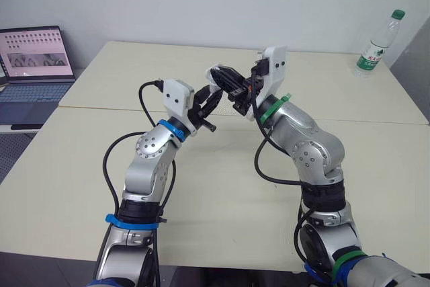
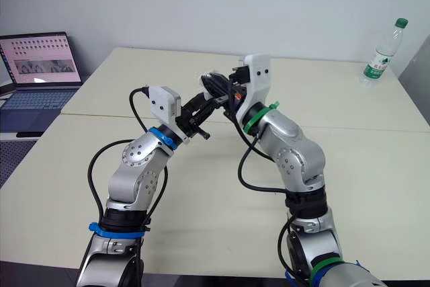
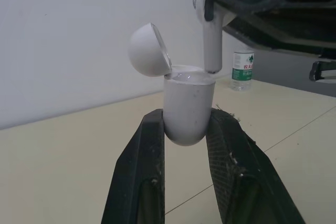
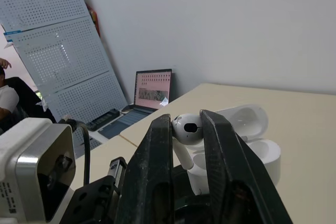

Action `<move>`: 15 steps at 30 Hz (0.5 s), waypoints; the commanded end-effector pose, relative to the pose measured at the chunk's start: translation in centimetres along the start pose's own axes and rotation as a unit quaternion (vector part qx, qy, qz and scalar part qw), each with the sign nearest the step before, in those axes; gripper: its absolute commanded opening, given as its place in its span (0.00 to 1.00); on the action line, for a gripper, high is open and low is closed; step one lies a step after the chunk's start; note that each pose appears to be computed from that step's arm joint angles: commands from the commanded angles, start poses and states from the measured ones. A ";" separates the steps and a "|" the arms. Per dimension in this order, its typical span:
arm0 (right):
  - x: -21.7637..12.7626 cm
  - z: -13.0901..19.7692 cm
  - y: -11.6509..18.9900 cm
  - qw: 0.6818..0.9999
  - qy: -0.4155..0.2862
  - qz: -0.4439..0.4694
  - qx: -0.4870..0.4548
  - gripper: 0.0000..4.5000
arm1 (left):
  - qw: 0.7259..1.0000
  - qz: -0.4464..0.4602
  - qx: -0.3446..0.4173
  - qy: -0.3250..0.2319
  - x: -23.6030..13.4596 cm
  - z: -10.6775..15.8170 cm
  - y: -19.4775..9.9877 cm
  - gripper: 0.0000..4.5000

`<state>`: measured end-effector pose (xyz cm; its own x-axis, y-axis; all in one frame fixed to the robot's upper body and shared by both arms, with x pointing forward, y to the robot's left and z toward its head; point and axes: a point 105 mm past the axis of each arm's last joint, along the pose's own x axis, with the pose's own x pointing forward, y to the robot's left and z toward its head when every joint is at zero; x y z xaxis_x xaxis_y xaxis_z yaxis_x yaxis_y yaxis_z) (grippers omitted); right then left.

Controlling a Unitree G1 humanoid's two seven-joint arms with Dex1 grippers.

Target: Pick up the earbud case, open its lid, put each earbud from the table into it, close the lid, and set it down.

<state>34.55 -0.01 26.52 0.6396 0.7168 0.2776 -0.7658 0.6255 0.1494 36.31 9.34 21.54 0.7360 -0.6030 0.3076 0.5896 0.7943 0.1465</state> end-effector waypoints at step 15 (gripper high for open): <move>0.1 0.3 -0.5 1.000 -0.015 -0.011 -0.014 0.09 | 0.998 -0.027 0.010 -0.052 0.3 2.8 -1.3 0.17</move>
<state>35.21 -0.29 26.17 0.6574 0.6996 0.2799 -0.7498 0.6441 0.1513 35.76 8.79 22.14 0.7081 -0.6260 0.3266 0.6140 0.7743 0.1529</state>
